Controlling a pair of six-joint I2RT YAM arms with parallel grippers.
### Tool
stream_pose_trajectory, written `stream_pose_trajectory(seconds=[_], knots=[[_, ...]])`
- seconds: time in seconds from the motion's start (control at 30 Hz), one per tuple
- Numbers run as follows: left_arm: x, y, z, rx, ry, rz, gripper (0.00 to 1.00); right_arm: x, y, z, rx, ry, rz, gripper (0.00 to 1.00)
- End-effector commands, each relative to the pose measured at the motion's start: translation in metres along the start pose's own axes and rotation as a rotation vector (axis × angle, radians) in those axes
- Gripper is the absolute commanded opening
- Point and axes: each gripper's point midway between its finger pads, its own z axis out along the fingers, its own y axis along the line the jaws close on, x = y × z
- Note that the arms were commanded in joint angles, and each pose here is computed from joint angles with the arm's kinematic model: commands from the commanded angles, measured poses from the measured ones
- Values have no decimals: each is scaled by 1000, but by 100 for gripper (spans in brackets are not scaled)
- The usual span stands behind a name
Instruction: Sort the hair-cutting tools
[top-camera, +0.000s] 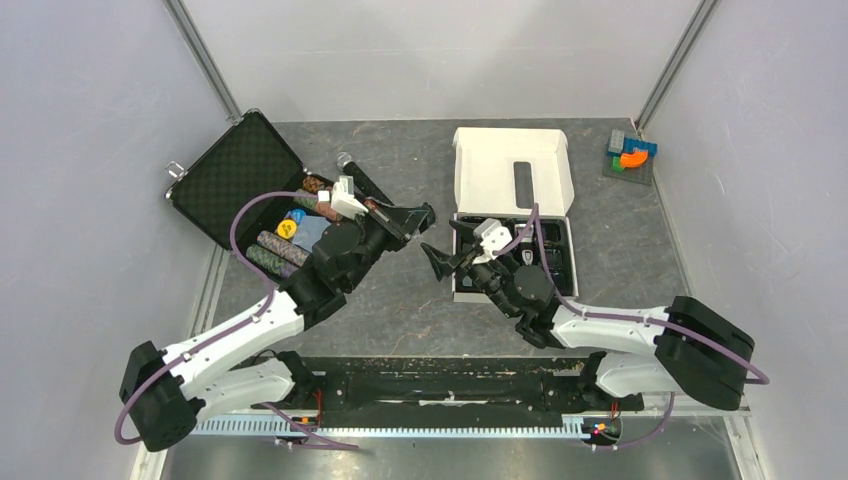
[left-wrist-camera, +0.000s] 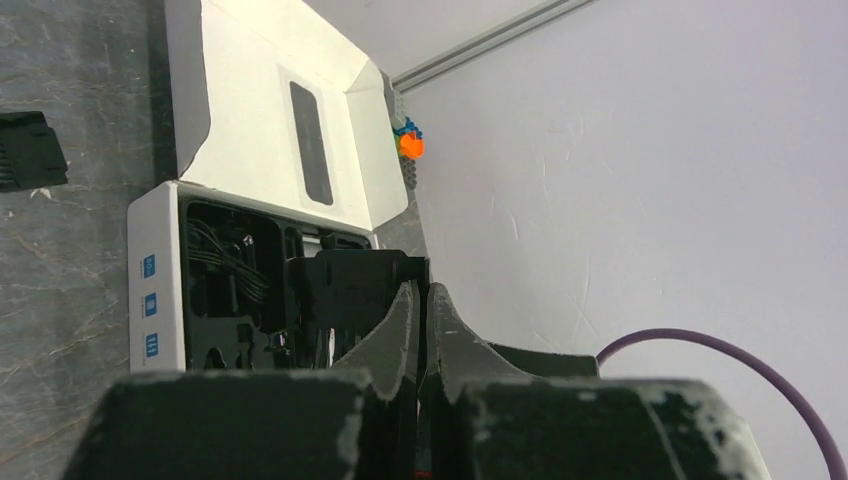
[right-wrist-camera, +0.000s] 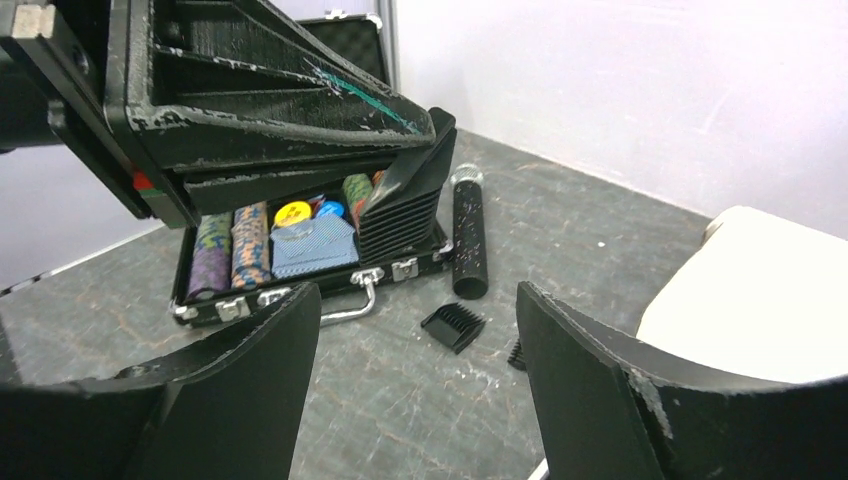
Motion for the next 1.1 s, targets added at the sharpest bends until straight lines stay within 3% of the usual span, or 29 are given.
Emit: stream_pose_trajectory(seconds=[0.0,0.33,0.77,1.07], knots=[[-17,-15,-1,39,-109,-65,2,-34,-12,1,122,-148,-36,74],[-11,-24,-3,76,-112,-76,2,-41,-19,7,236,-198,-7,68],[-8,-26,-5,90,-118,-79,2,-50,8,14,107,-233,-34,66],[-5,-31,-7,113,-100,-97,2,-54,-12,14,232,-257,-20,62]])
